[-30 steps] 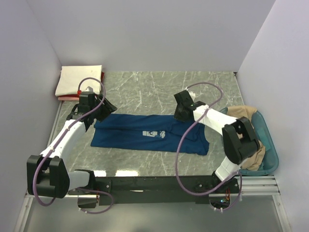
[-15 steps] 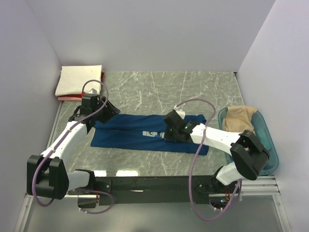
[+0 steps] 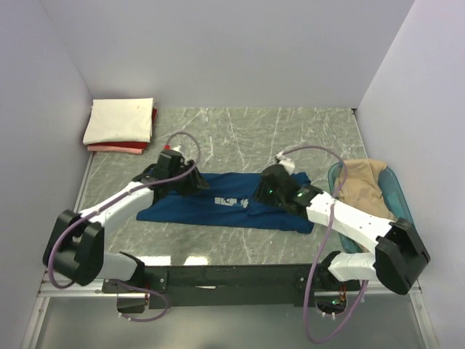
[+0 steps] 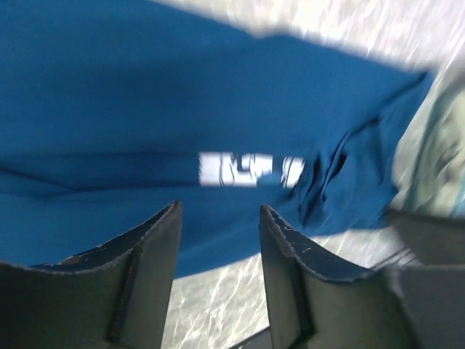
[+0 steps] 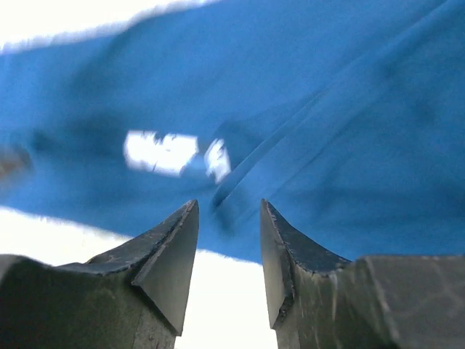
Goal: Fold and stack the t-shirts
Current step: Fold the tshirt
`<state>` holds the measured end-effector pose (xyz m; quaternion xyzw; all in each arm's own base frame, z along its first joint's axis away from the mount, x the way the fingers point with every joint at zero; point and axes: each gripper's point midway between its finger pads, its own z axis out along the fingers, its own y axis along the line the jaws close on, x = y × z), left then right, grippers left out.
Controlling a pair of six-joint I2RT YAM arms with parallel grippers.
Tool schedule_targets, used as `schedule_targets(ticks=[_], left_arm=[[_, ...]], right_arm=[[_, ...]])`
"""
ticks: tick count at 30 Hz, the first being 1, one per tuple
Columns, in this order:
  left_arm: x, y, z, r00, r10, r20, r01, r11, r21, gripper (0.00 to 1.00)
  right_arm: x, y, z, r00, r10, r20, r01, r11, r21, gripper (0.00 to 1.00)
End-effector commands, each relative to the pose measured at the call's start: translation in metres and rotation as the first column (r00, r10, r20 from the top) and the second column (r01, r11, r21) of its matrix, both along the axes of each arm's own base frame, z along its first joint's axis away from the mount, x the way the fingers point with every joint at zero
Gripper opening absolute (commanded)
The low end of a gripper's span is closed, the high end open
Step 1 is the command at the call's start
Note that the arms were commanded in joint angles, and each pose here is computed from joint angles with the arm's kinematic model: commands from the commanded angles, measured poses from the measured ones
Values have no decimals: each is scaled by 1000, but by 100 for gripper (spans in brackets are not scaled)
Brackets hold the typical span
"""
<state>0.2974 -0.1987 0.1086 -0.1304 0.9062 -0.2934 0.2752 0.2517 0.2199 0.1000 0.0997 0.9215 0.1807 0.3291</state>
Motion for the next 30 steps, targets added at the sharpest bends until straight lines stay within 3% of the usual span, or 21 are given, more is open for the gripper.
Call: schedule_targets(ticks=[1,5,13,30], left_arm=[[-2,-39,9,989,-131,64,131,991,3,51],[-11,-76,6,972,-223,69,222,975,18,48],[-30,-136,-13,934,-355,31,355,935,5,46],[-53,-184,-33,894,-449,-10,449,893,11,46]], right_arm=[[31,-51,9,994,-101,28,103,994,-49,47],[57,-81,6,991,-136,5,135,985,-107,46],[93,-78,-17,994,-100,-46,91,982,-168,46],[90,-67,-50,991,-62,-116,46,989,-140,41]])
